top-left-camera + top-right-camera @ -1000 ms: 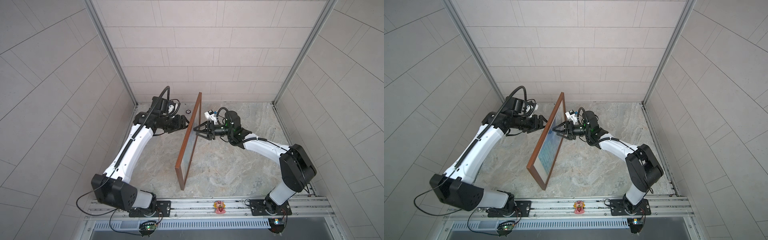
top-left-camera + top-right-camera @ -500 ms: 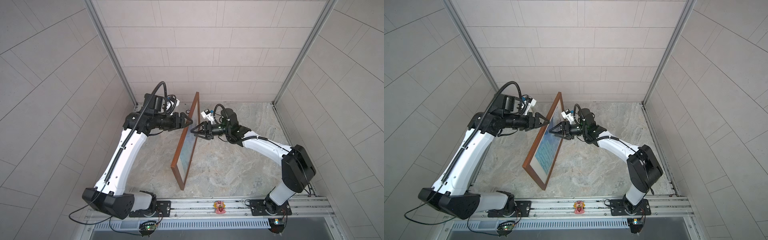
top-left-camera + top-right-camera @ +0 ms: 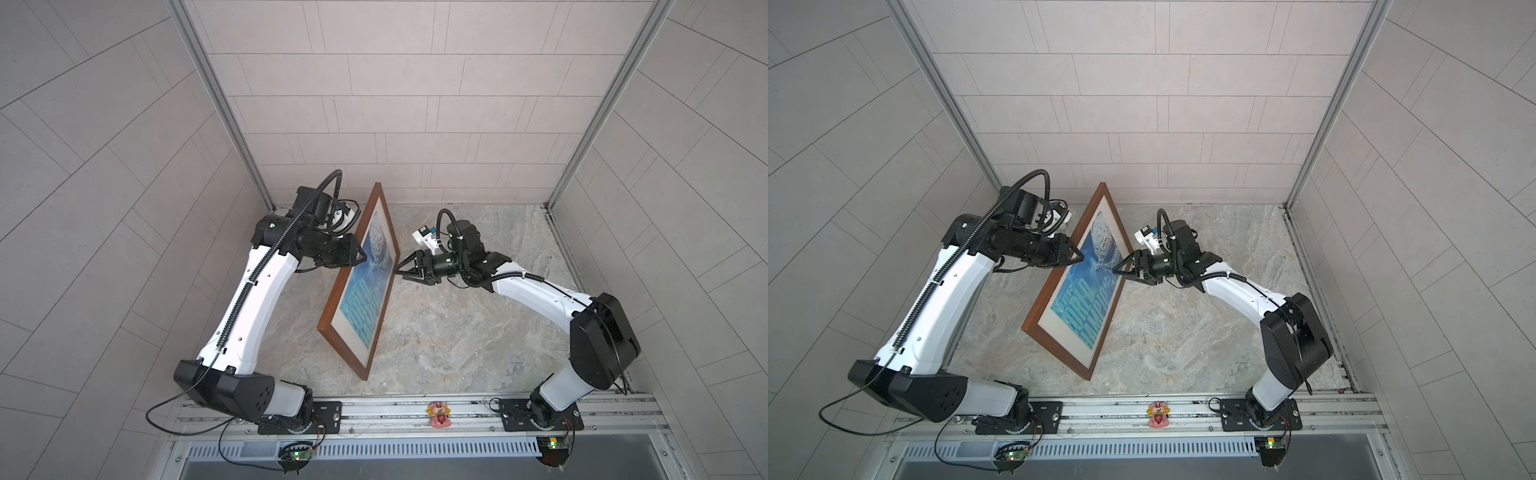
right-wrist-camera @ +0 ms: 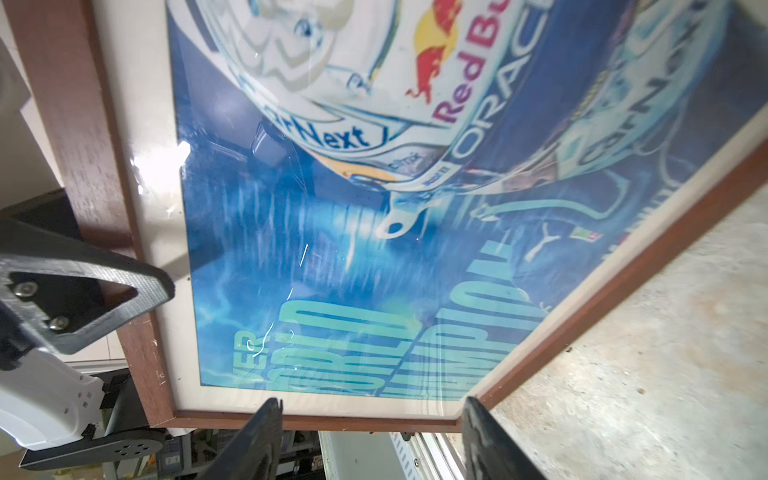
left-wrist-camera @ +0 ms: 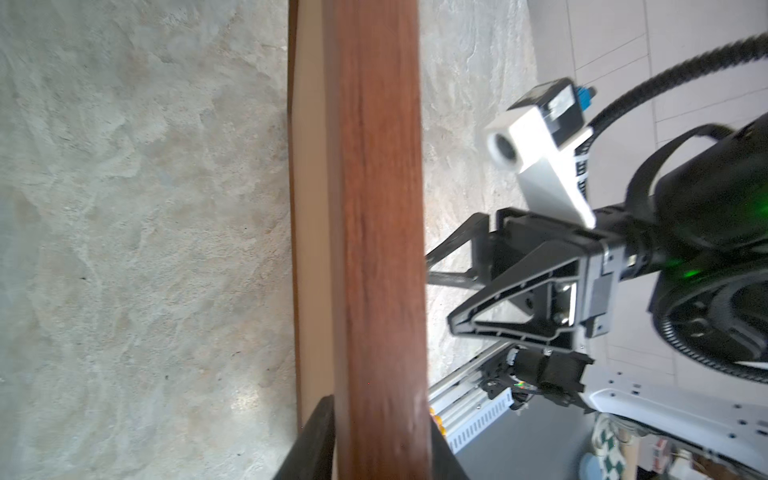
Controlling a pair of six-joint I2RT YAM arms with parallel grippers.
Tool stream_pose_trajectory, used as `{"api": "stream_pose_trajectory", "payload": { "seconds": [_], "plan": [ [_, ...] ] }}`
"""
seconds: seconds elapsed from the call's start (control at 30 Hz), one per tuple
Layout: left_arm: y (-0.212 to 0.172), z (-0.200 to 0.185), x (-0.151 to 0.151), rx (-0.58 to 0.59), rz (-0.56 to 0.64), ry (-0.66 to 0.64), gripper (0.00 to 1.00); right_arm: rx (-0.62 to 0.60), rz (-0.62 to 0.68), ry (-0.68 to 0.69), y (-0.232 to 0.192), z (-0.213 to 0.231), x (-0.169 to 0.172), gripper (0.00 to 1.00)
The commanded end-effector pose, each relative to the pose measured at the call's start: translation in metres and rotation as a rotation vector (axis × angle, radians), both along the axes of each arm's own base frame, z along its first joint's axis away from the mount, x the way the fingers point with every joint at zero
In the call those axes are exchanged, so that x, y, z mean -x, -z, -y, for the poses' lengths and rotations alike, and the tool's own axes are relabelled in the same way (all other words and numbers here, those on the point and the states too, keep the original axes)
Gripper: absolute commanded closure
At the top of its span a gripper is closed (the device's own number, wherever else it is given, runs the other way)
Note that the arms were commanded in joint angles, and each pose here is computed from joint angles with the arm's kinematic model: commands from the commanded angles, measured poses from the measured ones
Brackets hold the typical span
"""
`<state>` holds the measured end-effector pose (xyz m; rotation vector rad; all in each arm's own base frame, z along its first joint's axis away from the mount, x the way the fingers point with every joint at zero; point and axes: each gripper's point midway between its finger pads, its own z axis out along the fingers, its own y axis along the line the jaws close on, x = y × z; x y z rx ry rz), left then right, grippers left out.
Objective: Put the photo into the frame
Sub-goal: 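Tip the frame over face up with the left gripper while right gripper guides it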
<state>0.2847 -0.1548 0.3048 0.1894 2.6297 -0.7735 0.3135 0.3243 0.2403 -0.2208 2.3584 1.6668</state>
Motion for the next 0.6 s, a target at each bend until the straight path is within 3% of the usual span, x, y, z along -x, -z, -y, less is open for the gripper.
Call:
{"api": "stream_pose_trajectory", "payload": {
  "seconds": [0.0,0.13,0.27,0.43,0.57],
  "plan": [
    [-0.013,-0.001,0.0,-0.013,0.031,0.002,0.72,-0.003,0.059,0.033,-0.016,0.024,-0.003,0.33],
    [-0.022,0.011,-0.006,0.061,0.021,0.012,0.86,0.032,0.064,0.095,-0.011,0.057,-0.012,0.33],
    [-0.03,0.023,-0.009,0.16,0.016,0.0,0.92,0.033,0.051,0.157,-0.007,0.087,-0.017,0.33],
    [-0.045,0.034,-0.021,0.334,0.075,-0.084,0.95,0.036,0.057,0.254,-0.006,0.123,-0.024,0.33],
    [-0.034,0.042,-0.04,0.543,0.171,-0.217,0.93,0.082,0.079,0.365,-0.002,0.155,-0.03,0.33]
  ]
}}
